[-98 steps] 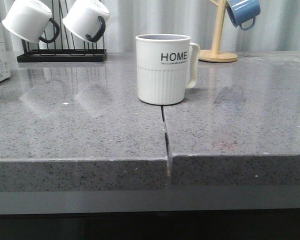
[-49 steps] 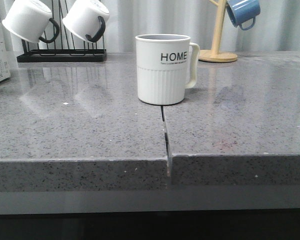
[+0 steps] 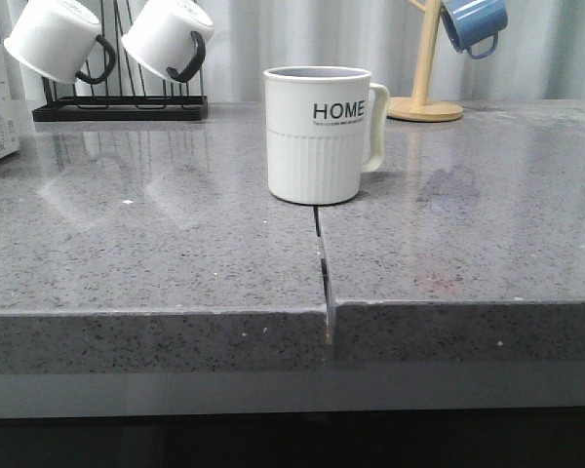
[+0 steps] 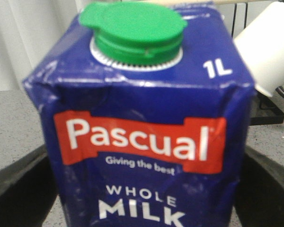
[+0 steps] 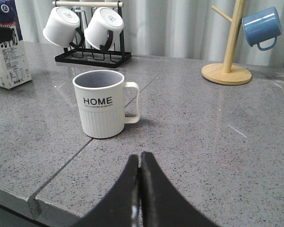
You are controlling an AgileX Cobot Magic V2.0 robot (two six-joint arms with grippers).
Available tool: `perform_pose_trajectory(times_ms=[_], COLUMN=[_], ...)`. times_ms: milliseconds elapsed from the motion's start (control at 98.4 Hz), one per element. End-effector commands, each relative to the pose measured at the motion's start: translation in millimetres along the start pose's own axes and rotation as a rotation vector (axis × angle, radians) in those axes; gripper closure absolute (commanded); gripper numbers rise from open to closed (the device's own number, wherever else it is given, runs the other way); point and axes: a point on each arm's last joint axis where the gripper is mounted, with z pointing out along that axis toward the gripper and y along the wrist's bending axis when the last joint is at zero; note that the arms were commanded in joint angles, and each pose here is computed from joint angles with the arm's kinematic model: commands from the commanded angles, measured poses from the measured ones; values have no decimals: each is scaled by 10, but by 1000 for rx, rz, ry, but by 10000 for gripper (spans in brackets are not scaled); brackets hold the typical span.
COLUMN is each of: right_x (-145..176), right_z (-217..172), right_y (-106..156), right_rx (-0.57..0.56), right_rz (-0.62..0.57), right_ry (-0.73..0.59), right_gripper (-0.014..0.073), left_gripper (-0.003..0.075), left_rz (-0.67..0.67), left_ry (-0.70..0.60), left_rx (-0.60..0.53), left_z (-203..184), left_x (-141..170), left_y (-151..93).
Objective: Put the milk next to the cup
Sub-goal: 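Grasp the milk carton with the left gripper and lift it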
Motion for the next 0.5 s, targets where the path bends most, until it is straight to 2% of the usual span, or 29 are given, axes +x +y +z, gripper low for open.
perform_pose_trajectory(times_ms=[0, 61, 102, 254, 376, 427, 488], right_x=[-150, -150, -150, -150, -150, -150, -150], right_z=[-15, -15, -15, -15, -15, -15, -15], right_y=[13, 13, 13, 13, 13, 13, 13], right_rx=[-10, -10, -10, -10, -10, -10, -10], right_rz=[-3, -3, -3, -3, -3, -3, -3], right_ry=[-96, -96, -96, -96, -96, -96, -96], right_gripper=[663, 663, 663, 663, 663, 663, 663], left_gripper=[102, 125, 174, 445, 620, 661, 674], left_rz=[-21, -21, -21, -21, -21, -21, -21], left_ry=[-166, -170, -170, -170, -170, -170, -172], left_rx=[3, 3, 3, 3, 3, 3, 5], left_z=[-36, -36, -36, -36, -36, -36, -41], left_x=[-303, -306, -306, -306, -306, -306, -314], left_y=[-2, -2, -2, -2, -2, -2, -9])
